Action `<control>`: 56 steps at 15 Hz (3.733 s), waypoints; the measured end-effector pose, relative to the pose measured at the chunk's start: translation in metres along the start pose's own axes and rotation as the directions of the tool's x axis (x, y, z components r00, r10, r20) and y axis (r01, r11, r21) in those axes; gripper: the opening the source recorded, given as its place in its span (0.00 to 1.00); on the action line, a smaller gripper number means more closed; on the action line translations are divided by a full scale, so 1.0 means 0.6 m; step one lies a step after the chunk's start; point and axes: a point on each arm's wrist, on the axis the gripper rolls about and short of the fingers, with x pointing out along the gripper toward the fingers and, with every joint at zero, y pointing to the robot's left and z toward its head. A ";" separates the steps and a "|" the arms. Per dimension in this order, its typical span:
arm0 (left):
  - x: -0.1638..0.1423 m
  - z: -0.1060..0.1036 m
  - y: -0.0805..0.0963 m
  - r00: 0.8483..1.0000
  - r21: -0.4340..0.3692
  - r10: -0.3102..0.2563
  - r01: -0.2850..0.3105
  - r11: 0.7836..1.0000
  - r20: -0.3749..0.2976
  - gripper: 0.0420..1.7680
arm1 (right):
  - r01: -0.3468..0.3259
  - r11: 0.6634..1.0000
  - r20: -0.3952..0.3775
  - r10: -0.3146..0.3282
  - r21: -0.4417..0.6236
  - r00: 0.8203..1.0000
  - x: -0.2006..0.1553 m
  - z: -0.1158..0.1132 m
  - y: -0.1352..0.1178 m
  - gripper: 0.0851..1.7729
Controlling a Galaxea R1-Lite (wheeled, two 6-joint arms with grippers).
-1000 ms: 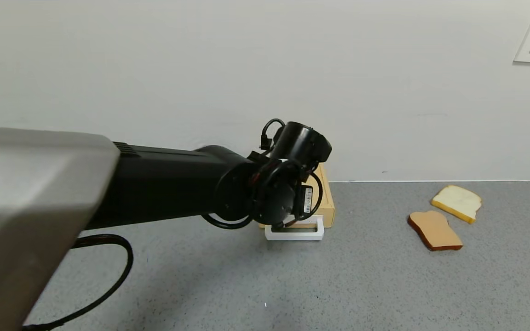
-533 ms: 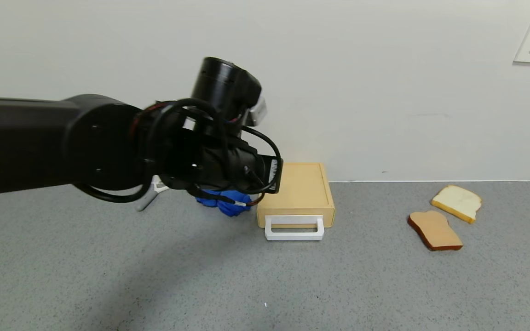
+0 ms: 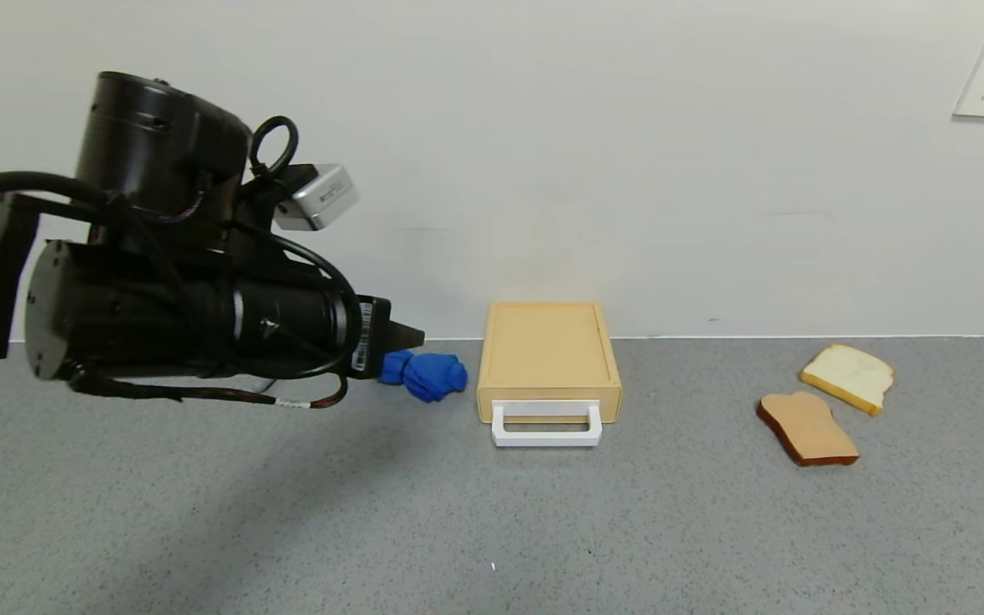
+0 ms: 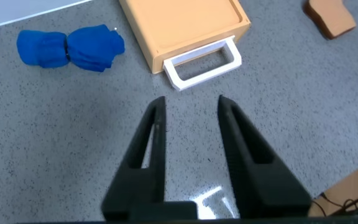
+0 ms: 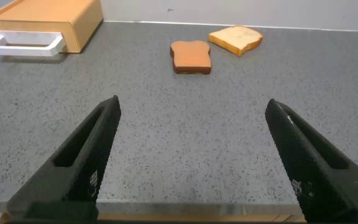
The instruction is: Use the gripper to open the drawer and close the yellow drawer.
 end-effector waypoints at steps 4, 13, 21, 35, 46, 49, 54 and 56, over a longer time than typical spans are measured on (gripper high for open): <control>-0.044 -0.035 0.034 0.997 0.032 -0.052 0.051 0.998 0.051 0.60 | 0.000 1.000 0.000 0.000 0.000 1.000 0.000 0.000 0.000 0.96; -0.189 -0.115 0.076 0.969 0.039 0.025 -0.035 0.999 0.245 0.85 | 0.000 1.000 0.000 0.000 0.000 1.000 0.000 0.000 0.000 0.96; -0.320 -0.196 0.058 0.871 -0.007 0.183 -0.202 0.979 0.456 0.93 | 0.000 1.000 0.000 0.000 0.001 1.000 0.000 0.000 0.000 0.96; -0.433 -0.407 -0.010 0.723 -0.030 0.318 -0.381 0.924 0.613 0.96 | 0.000 1.000 0.000 0.000 0.000 1.000 0.000 0.000 0.000 0.96; -0.278 -0.513 0.048 0.721 -0.050 0.369 -0.422 0.905 0.586 0.96 | 0.000 1.000 0.000 0.000 0.000 1.000 0.000 0.000 0.000 0.96; -0.266 -0.528 0.051 0.767 -0.058 0.382 -0.414 0.908 0.516 0.97 | 0.000 1.000 0.000 0.000 0.000 1.000 0.000 0.000 0.000 0.96; -0.266 -0.529 0.052 0.768 -0.063 0.382 -0.411 0.910 0.513 0.97 | 0.000 1.000 0.000 0.000 0.000 1.000 0.000 0.000 0.000 0.96; -0.265 -0.529 0.052 0.769 -0.062 0.382 -0.410 0.910 0.512 0.97 | 0.000 1.000 0.000 0.000 0.000 1.000 0.000 0.000 0.000 0.96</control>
